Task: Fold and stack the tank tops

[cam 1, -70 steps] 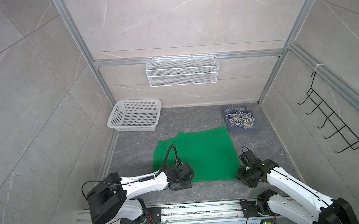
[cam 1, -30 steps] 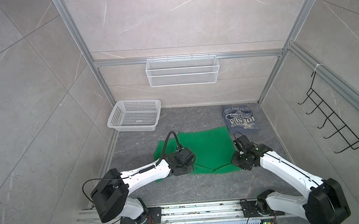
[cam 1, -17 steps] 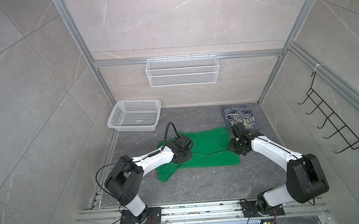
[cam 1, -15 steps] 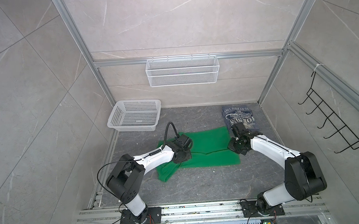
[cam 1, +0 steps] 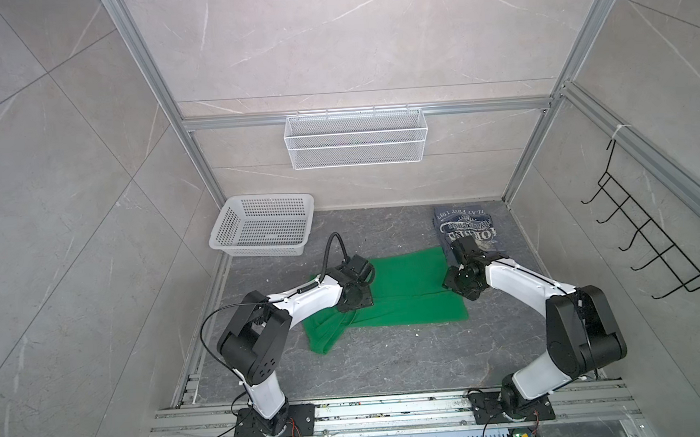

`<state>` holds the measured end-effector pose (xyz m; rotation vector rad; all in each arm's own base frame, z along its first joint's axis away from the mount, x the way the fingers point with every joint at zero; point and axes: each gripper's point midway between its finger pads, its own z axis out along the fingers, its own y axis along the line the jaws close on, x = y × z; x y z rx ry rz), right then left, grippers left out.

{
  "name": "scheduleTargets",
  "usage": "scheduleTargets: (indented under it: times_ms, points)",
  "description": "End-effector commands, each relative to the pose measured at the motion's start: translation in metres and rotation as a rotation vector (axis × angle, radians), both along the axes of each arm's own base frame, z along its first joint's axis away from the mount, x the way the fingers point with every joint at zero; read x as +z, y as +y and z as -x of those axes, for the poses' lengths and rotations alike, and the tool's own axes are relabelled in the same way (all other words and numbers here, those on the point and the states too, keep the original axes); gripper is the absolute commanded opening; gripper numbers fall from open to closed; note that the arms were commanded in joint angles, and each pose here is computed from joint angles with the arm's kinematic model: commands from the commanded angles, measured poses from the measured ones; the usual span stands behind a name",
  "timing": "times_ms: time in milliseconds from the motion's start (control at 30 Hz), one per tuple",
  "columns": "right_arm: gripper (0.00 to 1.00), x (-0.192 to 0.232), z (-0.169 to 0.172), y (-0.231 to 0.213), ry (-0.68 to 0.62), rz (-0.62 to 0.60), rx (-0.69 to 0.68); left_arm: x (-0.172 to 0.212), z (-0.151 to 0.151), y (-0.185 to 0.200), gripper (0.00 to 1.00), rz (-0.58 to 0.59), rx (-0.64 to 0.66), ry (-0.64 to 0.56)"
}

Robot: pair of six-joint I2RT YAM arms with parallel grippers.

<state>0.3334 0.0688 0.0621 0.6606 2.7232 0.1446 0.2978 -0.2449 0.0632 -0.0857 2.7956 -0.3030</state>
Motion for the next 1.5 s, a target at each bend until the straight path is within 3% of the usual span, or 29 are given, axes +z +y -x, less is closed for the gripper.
scheduleTargets:
  times_ms: [0, 133, 333, 533, 700, 867, 1167, 1233, 1467]
  points:
    - [0.67, 0.026, 0.006, -0.002, -0.04, 0.008, 0.052, 0.063, 0.007, 0.032, 0.69, -0.053, -0.009, -0.12]
    - [0.68, 0.035, 0.029, 0.003, -0.052, -0.035, 0.098, 0.07, 0.054, 0.073, 0.7, -0.163, -0.018, -0.063]
    - [0.68, 0.029, 0.057, 0.007, -0.05, -0.095, 0.11, 0.032, 0.122, 0.112, 0.7, -0.306, 0.01, 0.144]
    - [0.69, 0.025, 0.06, 0.008, -0.037, -0.102, 0.119, 0.007, 0.142, 0.117, 0.65, -0.27, 0.067, 0.193]
    - [0.68, 0.026, 0.057, 0.011, -0.04, -0.114, 0.126, -0.011, 0.142, 0.119, 0.61, -0.319, 0.062, 0.228]
    - [0.68, 0.023, 0.058, 0.011, -0.032, -0.115, 0.123, -0.025, 0.137, 0.113, 0.49, -0.333, 0.052, 0.238]
    - [0.68, 0.019, 0.063, 0.008, -0.019, -0.105, 0.118, -0.02, 0.119, 0.127, 0.13, -0.426, 0.058, 0.218]
    - [0.68, 0.02, 0.061, 0.009, -0.027, -0.105, 0.121, -0.015, 0.11, 0.128, 0.07, -0.384, 0.065, 0.207]
    - [0.68, 0.009, 0.048, 0.006, -0.002, -0.061, 0.131, 0.012, 0.057, 0.132, 0.05, -0.155, 0.104, 0.172]
